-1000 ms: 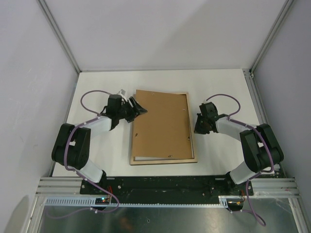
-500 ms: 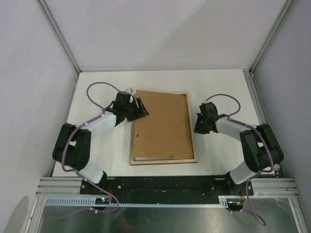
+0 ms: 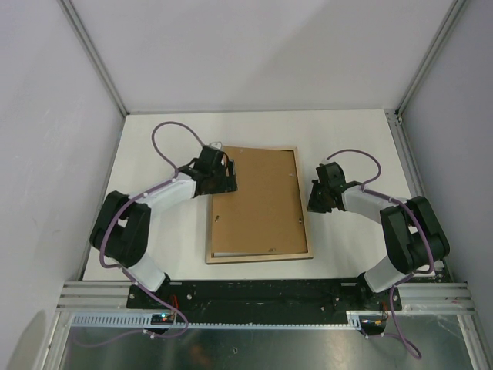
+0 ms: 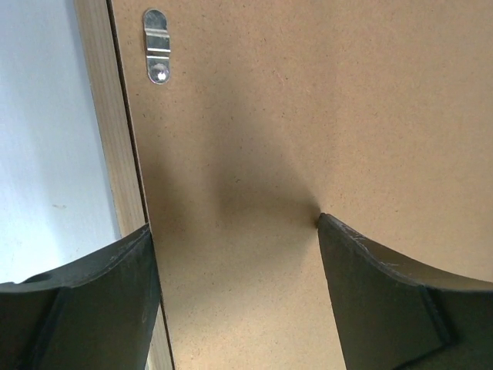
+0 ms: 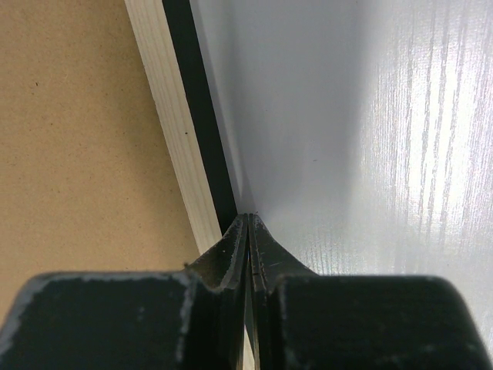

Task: Put the photo into the frame
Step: Place the backboard on the frame body.

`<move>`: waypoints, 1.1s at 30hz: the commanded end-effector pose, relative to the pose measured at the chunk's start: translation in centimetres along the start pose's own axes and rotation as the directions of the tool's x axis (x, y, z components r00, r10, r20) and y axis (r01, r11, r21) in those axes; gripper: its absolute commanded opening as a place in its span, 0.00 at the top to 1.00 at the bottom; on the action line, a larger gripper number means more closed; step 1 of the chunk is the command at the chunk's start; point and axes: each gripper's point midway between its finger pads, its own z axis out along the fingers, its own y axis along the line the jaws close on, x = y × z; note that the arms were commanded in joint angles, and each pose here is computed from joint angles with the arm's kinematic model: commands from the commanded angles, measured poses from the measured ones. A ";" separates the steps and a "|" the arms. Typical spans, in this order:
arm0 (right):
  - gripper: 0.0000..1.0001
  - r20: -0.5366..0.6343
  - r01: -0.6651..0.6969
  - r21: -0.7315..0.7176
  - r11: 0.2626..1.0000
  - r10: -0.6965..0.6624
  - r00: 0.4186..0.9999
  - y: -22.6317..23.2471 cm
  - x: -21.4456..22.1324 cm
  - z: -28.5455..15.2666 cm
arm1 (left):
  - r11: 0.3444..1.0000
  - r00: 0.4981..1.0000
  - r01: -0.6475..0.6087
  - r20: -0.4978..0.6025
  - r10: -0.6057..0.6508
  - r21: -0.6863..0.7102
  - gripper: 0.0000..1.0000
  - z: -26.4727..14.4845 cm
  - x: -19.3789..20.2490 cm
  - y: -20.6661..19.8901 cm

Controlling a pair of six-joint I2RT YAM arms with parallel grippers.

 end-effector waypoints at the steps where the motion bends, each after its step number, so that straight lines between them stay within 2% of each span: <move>1: 0.95 0.037 0.009 -0.072 0.997 -0.006 0.999 1.8 -0.9 -0.5 | 0.995 0.996 -0.080 0.038 0.082 -0.053 0.20 -0.8 -1.3 -0.4; 8: 0.95 0.039 0.009 -0.075 0.997 -0.006 0.999 1.8 -1.0 -0.6 | 0.994 0.992 -0.105 0.066 0.107 -0.032 0.15 -2.0 -2.5 -1.1; 21: 0.95 0.040 0.011 -0.072 0.997 -0.008 0.999 1.7 -1.0 -0.7 | 0.989 0.996 -0.071 0.063 0.064 0.130 0.10 -3.7 -3.9 -3.1; 33: 0.94 0.046 0.014 -0.068 0.998 -0.011 0.999 1.6 -1.2 -1.0 | 0.995 0.999 -0.023 0.051 0.018 0.098 0.08 -3.6 -3.3 0.0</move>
